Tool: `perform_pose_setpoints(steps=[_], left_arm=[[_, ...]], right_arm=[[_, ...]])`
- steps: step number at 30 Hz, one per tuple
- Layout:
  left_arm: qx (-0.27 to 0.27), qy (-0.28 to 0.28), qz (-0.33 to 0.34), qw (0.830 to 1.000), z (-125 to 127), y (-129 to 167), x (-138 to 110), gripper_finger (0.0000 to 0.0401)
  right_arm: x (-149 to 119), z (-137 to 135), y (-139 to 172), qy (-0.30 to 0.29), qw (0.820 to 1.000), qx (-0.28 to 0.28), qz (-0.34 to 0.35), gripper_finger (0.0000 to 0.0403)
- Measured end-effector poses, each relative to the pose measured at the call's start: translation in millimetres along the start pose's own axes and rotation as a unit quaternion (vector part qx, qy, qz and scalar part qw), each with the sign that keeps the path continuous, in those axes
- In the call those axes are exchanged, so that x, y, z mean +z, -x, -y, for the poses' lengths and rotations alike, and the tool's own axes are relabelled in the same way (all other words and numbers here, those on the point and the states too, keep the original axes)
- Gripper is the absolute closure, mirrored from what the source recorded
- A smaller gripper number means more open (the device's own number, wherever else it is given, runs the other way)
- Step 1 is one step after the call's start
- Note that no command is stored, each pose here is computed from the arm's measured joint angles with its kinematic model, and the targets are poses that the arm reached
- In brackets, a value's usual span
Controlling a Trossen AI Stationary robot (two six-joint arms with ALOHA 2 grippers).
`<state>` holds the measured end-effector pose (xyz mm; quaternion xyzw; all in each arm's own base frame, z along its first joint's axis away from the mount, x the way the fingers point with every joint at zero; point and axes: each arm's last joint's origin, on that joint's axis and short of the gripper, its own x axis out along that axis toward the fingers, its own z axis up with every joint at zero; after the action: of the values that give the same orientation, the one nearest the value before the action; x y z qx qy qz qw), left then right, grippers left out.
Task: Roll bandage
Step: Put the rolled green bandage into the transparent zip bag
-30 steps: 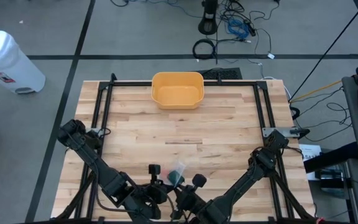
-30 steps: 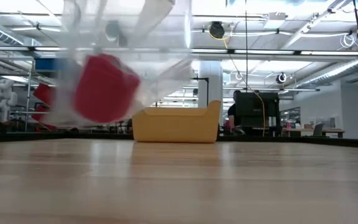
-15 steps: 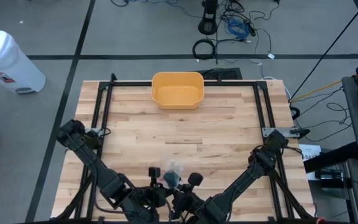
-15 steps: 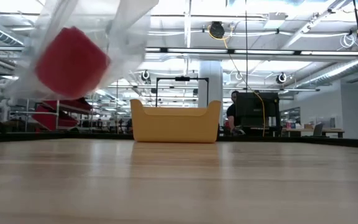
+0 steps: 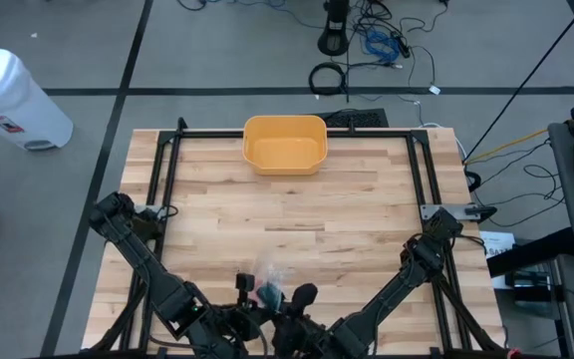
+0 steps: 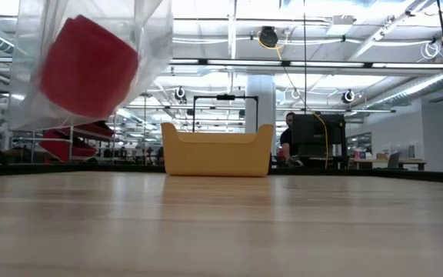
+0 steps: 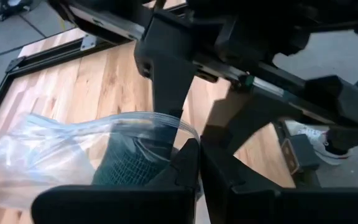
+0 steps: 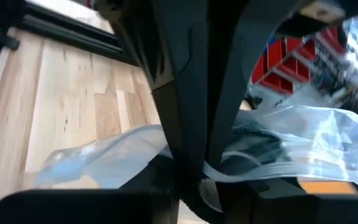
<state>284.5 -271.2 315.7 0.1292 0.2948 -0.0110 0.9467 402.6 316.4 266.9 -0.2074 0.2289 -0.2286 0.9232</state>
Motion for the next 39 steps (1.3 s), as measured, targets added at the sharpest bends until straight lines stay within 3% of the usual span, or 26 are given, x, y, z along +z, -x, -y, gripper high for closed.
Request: perform_pose_setpoints(steps=[7, 18, 24, 30, 35, 39], left_arm=[[-0.017, 0.002, 0.010, 1.000, 2.7, 13.8, 1.7, 0.0384], [-0.068, -0.009, 0.089, 0.994, 10.1, 56.9, 15.5, 0.0384], [-0.072, -0.015, 0.088, 0.993, 13.3, 59.4, 13.6, 0.0384], [-0.071, -0.014, 0.089, 0.993, 13.4, 59.7, 13.8, 0.0384], [-0.074, -0.023, 0.089, 0.993, 15.1, 61.0, 13.0, 0.0384], [-0.072, -0.045, 0.097, 0.992, 16.9, 63.0, 13.5, 0.0384]], right_arm=[[9.6, -3.8, 21.7, 0.078, 0.996, 0.011, 0.033, 0.0328], [22.3, 1.7, 16.7, 0.067, 0.996, 0.019, 0.051, 0.0328], [45.9, 4.8, 32.0, 0.068, 0.992, -0.002, 0.110, 0.0328], [49.2, 8.5, 24.3, 0.056, 0.992, -0.001, 0.112, 0.0328], [47.5, 7.9, 16.0, 0.029, 0.992, 0.064, 0.109, 0.0328], [44.1, 10.2, 7.9, 0.020, 0.993, 0.071, 0.093, 0.0328]])
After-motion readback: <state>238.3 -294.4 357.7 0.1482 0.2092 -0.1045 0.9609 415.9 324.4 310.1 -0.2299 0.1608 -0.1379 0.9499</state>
